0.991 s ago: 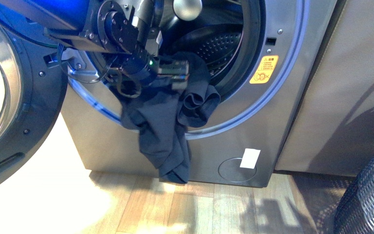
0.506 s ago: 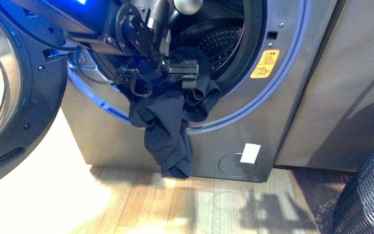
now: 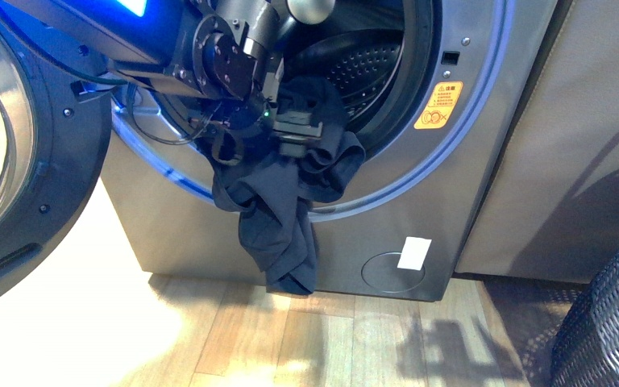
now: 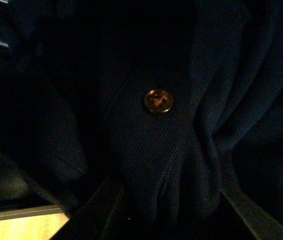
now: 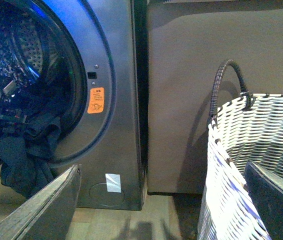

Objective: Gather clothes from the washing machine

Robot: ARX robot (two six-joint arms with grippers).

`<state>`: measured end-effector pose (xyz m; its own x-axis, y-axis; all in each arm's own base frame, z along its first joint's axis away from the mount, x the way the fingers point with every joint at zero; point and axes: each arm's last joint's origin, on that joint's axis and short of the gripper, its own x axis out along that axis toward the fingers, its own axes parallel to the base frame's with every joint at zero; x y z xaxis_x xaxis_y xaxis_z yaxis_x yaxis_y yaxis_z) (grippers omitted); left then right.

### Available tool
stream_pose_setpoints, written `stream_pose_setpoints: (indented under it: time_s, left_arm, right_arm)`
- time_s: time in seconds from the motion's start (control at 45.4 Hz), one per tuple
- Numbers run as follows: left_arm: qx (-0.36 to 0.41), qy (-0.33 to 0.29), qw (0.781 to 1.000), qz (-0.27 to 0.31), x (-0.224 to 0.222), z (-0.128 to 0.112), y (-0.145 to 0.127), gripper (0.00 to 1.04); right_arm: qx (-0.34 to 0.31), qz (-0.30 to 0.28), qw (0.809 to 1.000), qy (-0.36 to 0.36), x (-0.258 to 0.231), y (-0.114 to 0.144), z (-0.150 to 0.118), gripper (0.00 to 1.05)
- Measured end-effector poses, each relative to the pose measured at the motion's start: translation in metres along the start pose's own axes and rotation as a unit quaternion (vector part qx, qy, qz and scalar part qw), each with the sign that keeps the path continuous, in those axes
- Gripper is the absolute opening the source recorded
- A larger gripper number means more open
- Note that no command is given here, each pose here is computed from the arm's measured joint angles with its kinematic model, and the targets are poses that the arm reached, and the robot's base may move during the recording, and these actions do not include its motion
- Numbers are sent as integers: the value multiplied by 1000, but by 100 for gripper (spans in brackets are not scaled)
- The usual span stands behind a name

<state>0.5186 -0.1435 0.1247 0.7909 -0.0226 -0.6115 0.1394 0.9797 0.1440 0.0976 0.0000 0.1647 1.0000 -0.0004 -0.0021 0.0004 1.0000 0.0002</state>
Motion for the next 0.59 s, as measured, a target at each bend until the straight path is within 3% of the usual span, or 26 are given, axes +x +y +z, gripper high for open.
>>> stream_pose_setpoints:
  time_s: [0.066, 0.176, 0.594]
  left_arm:
    - [0, -4, 1000, -6, -1, 0, 1, 25]
    - [1, -10, 1000, -14, -4, 0, 2, 16]
    - [55, -64, 996, -33, -34, -16, 0, 13]
  right_arm:
    - [0, 0, 1000, 0, 0, 0, 0, 97]
    - [0, 0, 1000, 0, 0, 0, 0, 97]
    - [0, 0, 1000, 0, 0, 0, 0, 97]
